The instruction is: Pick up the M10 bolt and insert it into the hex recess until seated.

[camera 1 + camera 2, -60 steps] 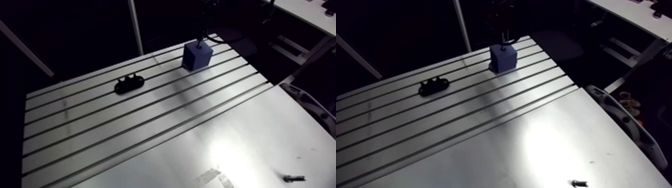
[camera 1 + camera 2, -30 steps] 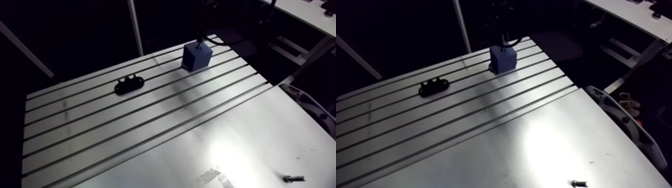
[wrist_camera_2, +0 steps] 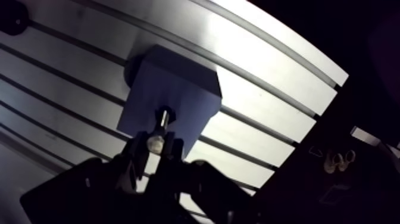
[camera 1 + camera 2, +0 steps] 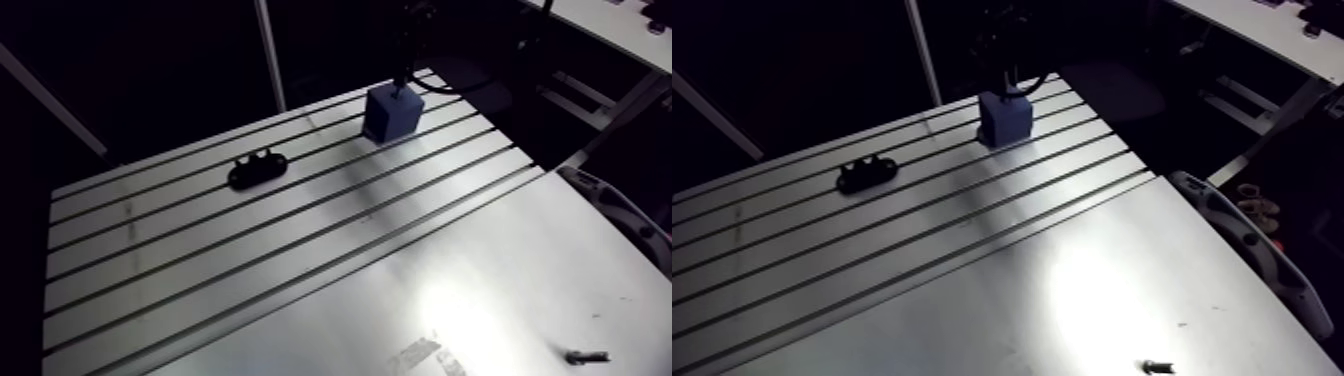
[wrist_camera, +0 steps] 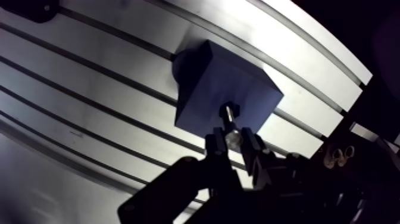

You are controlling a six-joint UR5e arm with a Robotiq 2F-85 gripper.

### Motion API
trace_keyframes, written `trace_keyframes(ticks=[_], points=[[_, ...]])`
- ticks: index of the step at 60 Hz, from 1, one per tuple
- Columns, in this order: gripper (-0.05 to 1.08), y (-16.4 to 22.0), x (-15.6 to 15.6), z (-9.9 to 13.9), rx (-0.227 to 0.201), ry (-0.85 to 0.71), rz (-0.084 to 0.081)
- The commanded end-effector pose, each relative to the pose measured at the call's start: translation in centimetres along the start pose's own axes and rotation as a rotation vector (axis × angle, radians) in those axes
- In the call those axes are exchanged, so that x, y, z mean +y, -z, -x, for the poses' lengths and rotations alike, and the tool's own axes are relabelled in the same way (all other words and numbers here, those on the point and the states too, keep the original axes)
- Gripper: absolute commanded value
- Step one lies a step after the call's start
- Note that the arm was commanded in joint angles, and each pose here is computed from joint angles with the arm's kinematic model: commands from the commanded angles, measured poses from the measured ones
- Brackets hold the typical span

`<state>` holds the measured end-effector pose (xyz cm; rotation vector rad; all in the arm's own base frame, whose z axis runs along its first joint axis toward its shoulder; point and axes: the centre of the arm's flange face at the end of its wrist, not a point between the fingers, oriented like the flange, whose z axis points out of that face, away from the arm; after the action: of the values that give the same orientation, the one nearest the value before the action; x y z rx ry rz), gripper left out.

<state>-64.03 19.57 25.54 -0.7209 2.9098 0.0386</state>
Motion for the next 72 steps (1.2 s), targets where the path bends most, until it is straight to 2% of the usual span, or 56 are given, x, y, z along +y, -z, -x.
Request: trace_keyframes(ticks=[1, 26, 72], points=[[0.99, -0.4, 0.0, 0.0, -0.004, 0.001, -0.005], [0.99, -0.3, 0.0, 0.0, -0.002, 0.001, -0.005], [0.99, 0.6, 0.2, 0.0, 0.008, -0.001, 0.009]])
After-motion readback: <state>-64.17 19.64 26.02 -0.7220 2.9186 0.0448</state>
